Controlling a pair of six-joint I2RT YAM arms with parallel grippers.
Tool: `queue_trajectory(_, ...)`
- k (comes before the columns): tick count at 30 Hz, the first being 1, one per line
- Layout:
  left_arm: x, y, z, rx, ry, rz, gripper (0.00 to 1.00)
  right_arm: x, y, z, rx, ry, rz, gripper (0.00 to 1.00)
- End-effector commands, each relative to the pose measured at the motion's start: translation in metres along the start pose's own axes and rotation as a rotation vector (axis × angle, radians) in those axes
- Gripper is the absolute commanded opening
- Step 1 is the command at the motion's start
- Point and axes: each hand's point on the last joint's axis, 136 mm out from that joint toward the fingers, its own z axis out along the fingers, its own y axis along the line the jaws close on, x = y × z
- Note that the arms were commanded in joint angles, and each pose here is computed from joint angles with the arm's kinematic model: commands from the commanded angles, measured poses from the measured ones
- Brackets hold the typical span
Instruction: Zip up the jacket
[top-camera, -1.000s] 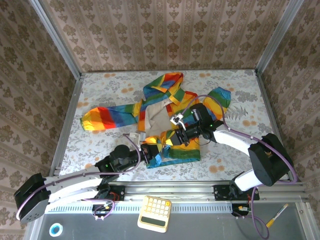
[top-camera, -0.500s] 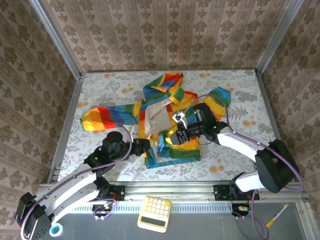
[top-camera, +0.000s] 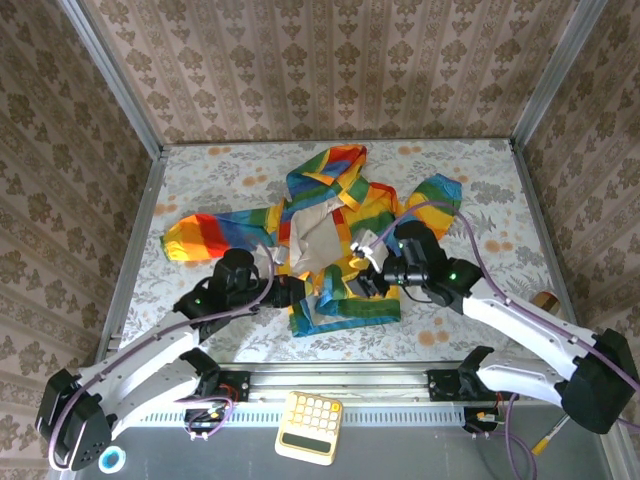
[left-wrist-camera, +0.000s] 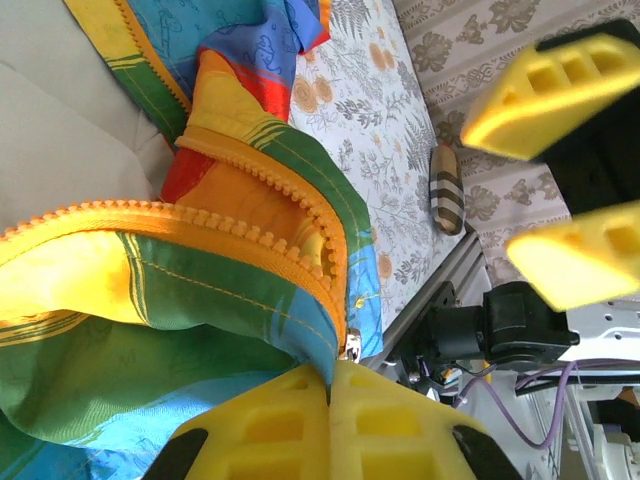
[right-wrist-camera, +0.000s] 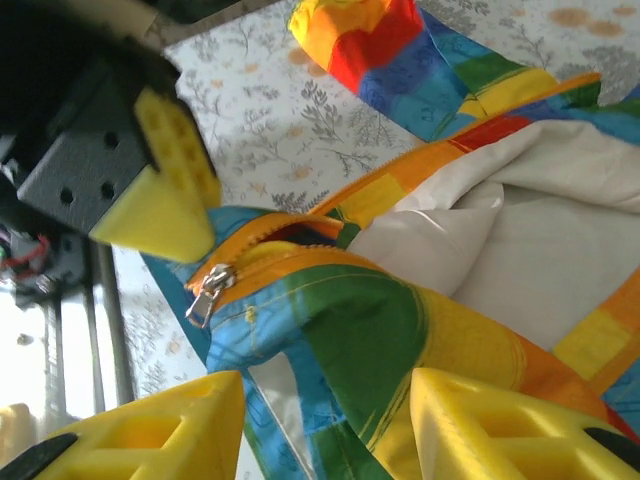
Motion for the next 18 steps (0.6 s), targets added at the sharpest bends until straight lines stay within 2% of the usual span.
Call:
queue_trajectory(1, -0.006, -0.014, -0.002, 0.031, 0.017, 0.025, 0.0, 0.005, 0.0, -0.003, 0.123, 0.076, -0.22, 0.47)
queue_trajectory(6, -0.006, -0.014, 0.003, 0.022, 0.038, 0.014, 0.0, 0.002, 0.025, 0.013, 0.123, 0.103, -0.361, 0.45)
queue_trajectory(9, -0.007, -0.015, 0.005, 0.022, 0.045, 0.016, 0.0, 0.004, 0.032, 0.025, 0.115, 0.125, -0.389, 0.34)
queue_trajectory(18, -0.008, -0.017, 0.009, 0.017, 0.057, 0.019, 0.0, 0.008, 0.041, 0.044, 0.08, 0.161, -0.408, 0.34)
